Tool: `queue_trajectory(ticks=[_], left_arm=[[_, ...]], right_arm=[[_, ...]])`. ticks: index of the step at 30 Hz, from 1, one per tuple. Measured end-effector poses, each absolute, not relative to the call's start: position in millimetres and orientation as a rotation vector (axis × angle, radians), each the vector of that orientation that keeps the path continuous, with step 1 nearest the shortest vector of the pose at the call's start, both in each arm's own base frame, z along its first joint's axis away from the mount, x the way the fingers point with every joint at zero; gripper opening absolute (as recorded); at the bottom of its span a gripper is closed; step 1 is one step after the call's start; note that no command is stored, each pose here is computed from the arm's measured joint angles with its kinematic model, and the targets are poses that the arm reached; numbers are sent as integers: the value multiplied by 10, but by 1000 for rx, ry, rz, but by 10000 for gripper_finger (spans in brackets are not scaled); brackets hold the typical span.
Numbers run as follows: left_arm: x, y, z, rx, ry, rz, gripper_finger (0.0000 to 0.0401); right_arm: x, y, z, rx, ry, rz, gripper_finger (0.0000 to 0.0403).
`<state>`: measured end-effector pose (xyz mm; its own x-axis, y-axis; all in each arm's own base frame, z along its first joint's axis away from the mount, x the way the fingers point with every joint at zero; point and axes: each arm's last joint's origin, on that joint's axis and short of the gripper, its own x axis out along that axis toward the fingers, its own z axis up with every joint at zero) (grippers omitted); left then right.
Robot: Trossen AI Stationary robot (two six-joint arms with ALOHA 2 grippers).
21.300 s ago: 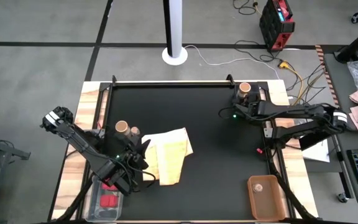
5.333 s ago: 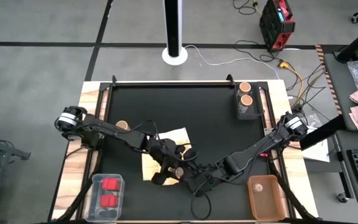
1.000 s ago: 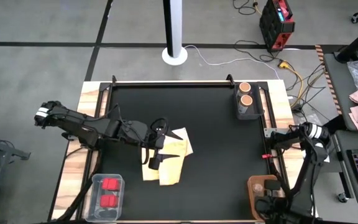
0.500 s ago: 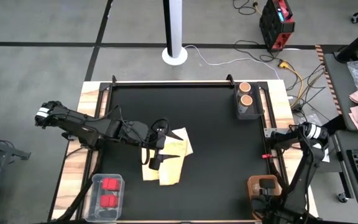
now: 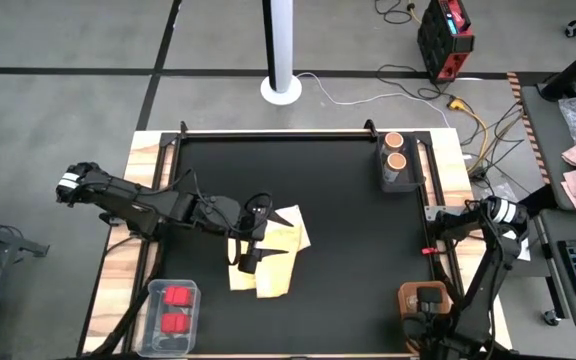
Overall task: Sort spices by type
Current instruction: Put the brown spice bottle into the orange bin, then put the golden spice bottle into black bin
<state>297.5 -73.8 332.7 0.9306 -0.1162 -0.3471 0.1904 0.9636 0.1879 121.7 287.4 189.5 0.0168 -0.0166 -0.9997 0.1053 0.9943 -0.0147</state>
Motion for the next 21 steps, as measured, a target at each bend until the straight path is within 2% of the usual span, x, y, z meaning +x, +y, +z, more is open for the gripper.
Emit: queue_trajectory(ticks=[12, 21], left_arm=[[2974, -738, 3325, 222, 343, -159, 279], [2973, -738, 3322, 222, 345, -159, 279]], right_arm=[[1206, 2881, 1922, 134, 1584, -142, 206], [1190, 2896, 2125, 221, 1649, -188, 214]])
